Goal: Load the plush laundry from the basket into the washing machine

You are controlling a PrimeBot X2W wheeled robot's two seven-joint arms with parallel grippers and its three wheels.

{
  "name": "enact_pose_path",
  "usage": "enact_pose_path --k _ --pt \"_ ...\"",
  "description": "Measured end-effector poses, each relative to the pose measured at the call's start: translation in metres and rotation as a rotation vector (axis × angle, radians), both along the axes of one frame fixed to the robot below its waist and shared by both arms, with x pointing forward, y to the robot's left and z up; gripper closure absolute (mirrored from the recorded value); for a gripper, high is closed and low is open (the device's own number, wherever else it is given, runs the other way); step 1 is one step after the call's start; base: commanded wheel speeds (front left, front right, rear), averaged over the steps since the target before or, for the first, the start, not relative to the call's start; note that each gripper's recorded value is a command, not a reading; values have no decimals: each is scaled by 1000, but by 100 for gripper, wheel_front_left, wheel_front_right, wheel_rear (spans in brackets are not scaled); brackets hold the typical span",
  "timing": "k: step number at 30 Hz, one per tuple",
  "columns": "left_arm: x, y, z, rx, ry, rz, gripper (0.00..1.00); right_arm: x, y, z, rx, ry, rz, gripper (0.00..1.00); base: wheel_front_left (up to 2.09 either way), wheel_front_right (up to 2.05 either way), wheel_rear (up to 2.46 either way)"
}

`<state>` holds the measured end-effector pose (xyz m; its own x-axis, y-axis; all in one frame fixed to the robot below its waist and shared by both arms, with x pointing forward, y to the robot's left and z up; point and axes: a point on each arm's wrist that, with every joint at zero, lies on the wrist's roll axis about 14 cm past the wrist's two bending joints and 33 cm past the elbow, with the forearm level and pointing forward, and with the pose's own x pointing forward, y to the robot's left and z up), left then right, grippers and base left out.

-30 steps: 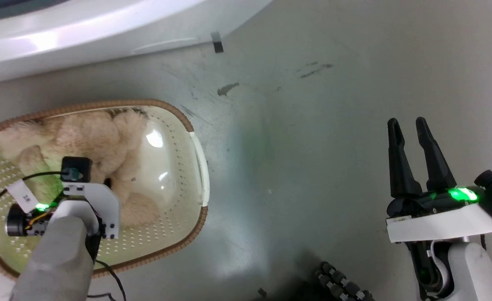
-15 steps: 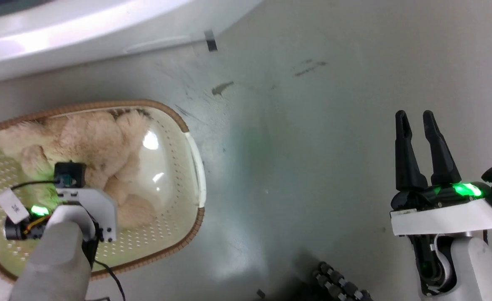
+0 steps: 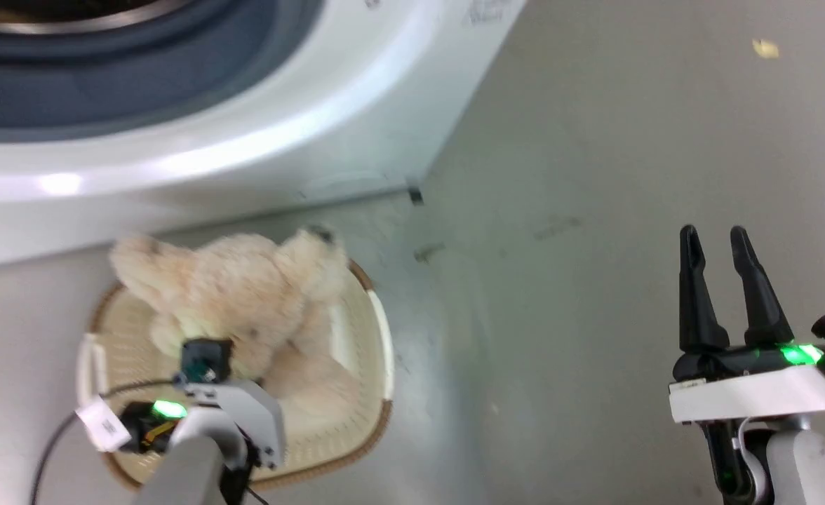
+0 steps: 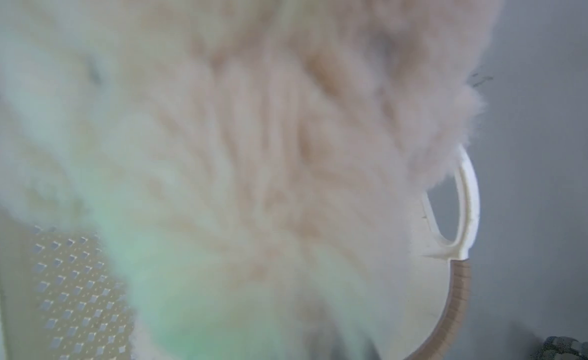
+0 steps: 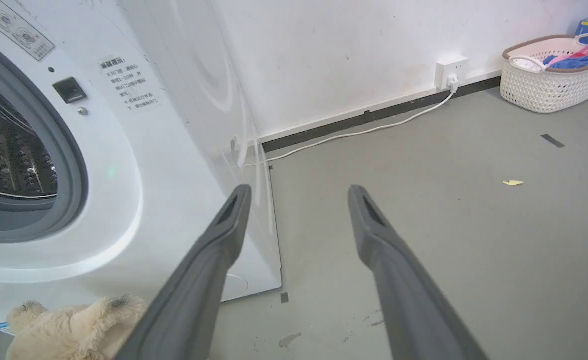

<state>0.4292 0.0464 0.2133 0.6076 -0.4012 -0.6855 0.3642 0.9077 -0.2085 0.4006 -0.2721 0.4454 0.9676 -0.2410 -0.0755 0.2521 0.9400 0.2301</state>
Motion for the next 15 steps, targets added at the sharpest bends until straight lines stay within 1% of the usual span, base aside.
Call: enact_pose_path --k 5,9,15 --pt "-8 -3 54 -61 -119 26 100 -7 10 30 -11 -80 29 0 0 0 0" --pt "-17 1 94 -104 -213 52 100 -19 19 48 20 -139 46 0 0 0 0" --pt "-16 12 169 -152 -441 75 100 -28 36 74 25 -218 99 0 0 0 0"
